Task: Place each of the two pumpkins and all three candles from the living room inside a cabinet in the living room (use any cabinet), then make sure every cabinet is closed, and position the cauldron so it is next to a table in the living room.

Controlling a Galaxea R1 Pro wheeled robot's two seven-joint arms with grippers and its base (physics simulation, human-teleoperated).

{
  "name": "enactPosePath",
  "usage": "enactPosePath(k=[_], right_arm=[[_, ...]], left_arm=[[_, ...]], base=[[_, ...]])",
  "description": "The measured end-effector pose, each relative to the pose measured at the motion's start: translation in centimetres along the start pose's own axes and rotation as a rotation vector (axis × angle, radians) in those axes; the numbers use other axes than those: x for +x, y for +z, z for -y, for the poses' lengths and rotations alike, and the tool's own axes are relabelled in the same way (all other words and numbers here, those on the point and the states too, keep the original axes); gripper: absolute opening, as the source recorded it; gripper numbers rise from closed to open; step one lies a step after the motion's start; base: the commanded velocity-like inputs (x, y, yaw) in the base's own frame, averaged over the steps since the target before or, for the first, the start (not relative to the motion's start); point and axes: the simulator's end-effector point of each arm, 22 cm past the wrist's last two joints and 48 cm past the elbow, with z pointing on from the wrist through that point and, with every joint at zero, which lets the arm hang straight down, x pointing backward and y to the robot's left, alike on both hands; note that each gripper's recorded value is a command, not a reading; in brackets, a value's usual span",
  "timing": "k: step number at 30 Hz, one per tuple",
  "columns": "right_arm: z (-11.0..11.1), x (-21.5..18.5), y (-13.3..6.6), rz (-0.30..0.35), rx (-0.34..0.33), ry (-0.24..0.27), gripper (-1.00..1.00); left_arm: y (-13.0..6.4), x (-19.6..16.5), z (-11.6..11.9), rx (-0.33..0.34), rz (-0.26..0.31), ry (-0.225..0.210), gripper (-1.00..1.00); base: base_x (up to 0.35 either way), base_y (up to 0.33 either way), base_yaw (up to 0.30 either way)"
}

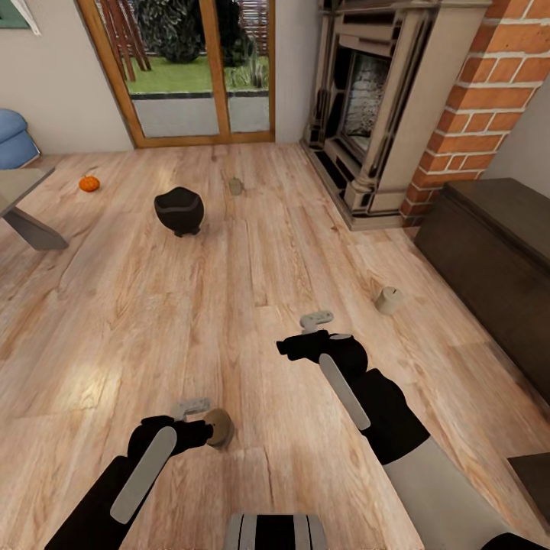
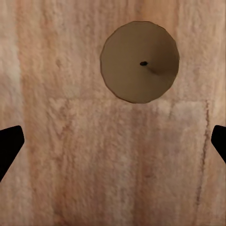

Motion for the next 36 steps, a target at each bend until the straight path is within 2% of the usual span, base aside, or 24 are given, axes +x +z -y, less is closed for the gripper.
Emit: enactPosePath(k=[6,11,36], right_arm=[[1.4,3.4,2.0,-0.084,0.027,0.017,1.00],[2.0,5.2,2.7,-0.124,0.043,0.020,1.00],[2.3,5.5,2.9,-0.132,0.054,0.020,1.00]], left_arm=[[0.5,0.6,0.8,0.019,-0.013,0.015,1.00],[0.4,0.9,1.4,0.025,-0.014,0.037,1.00],[0.2,0.8,2.1,0.037,-0.008,0.043,1.00]], base=[[0.000,0.000,0.000],[0.000,0.000,0.000],[0.128,0.000,0.000]])
